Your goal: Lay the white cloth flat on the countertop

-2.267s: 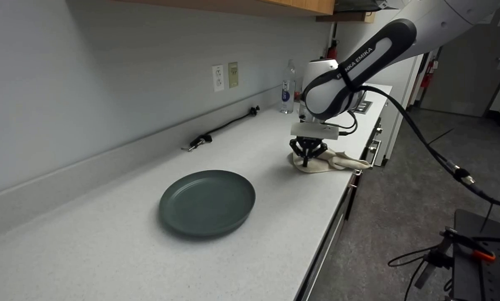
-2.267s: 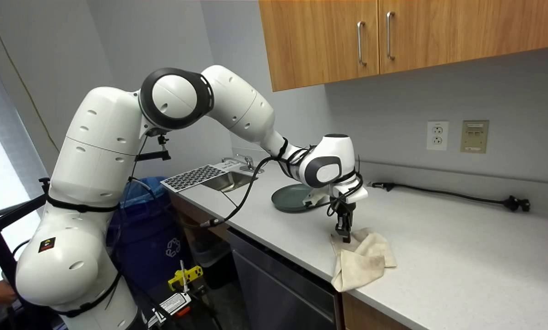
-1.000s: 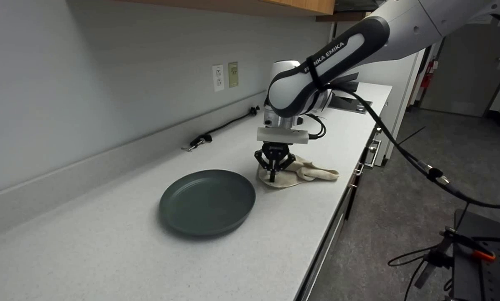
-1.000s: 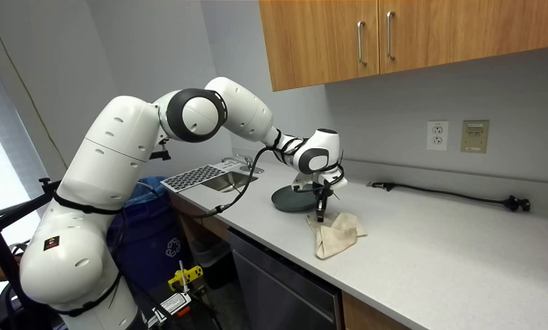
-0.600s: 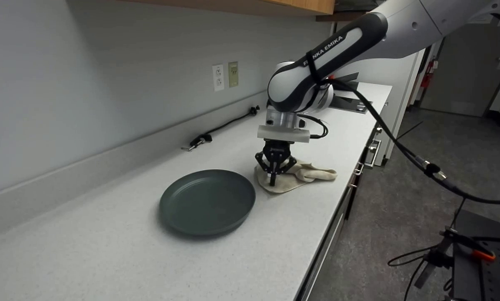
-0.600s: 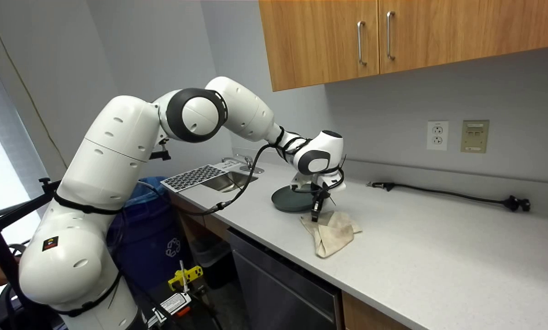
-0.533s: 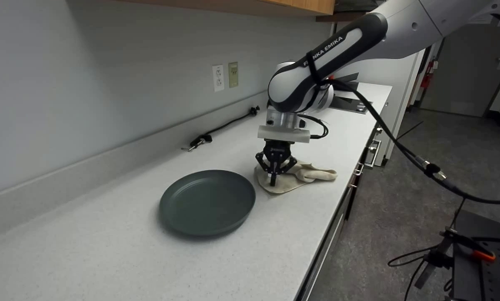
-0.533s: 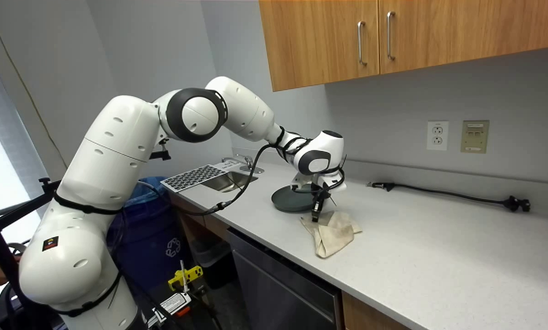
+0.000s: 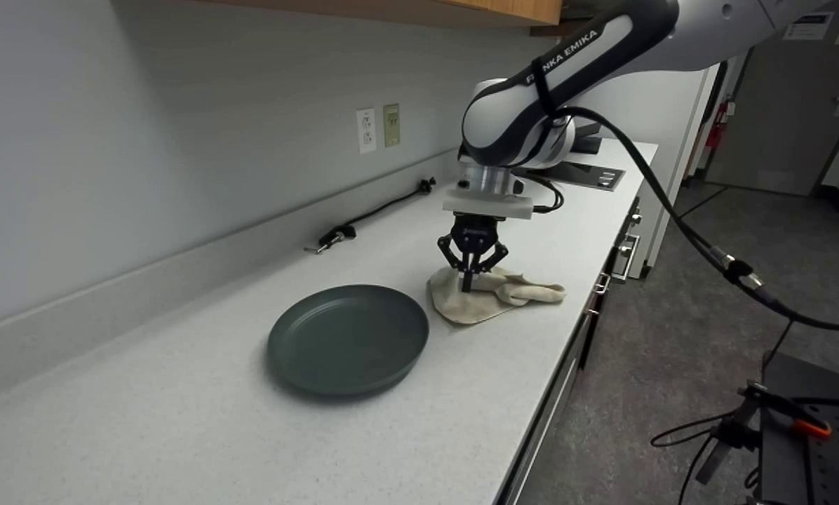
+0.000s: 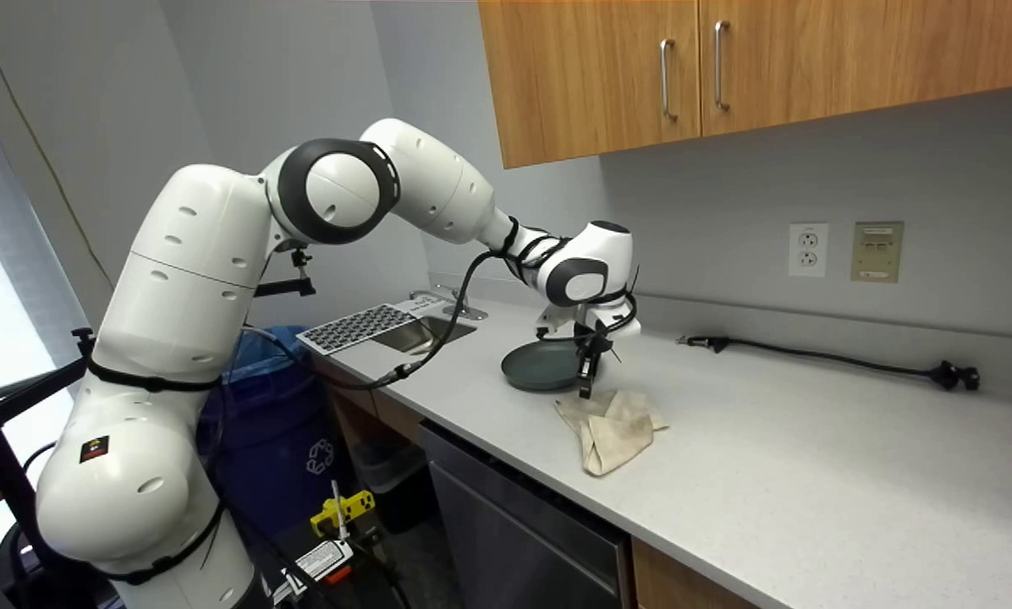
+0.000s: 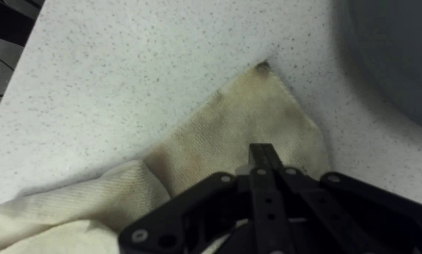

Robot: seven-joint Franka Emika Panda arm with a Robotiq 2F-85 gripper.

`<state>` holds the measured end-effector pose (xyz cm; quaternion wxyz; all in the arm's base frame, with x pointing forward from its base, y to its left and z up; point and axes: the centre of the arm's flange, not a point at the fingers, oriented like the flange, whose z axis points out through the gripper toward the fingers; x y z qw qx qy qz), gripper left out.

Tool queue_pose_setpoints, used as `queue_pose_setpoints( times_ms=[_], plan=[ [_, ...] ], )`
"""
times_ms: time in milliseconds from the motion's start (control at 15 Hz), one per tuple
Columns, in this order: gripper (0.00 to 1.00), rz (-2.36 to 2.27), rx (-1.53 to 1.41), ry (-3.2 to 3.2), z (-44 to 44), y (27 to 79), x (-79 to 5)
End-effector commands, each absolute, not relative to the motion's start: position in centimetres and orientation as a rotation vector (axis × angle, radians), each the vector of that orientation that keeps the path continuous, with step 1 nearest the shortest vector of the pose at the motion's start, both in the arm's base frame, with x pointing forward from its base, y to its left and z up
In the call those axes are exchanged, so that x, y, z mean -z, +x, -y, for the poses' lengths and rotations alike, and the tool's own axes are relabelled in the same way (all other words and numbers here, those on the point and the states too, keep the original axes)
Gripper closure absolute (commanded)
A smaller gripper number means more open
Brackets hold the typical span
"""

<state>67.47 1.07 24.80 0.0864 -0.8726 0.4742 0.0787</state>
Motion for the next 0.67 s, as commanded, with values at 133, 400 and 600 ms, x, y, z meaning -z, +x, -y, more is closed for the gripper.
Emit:
queue_pose_setpoints(
  times_ms=[133,400,600],
  plan=[
    [1.0,-1.442,-0.22,-2.638,-0.1,62.3,-28.7],
    [0.74,-1.405,-0.217,-2.74,1.7,60.1,-29.9],
    [0.59,-1.335,-0.188,-2.835,3.3,59.0,-31.1]
  ],
)
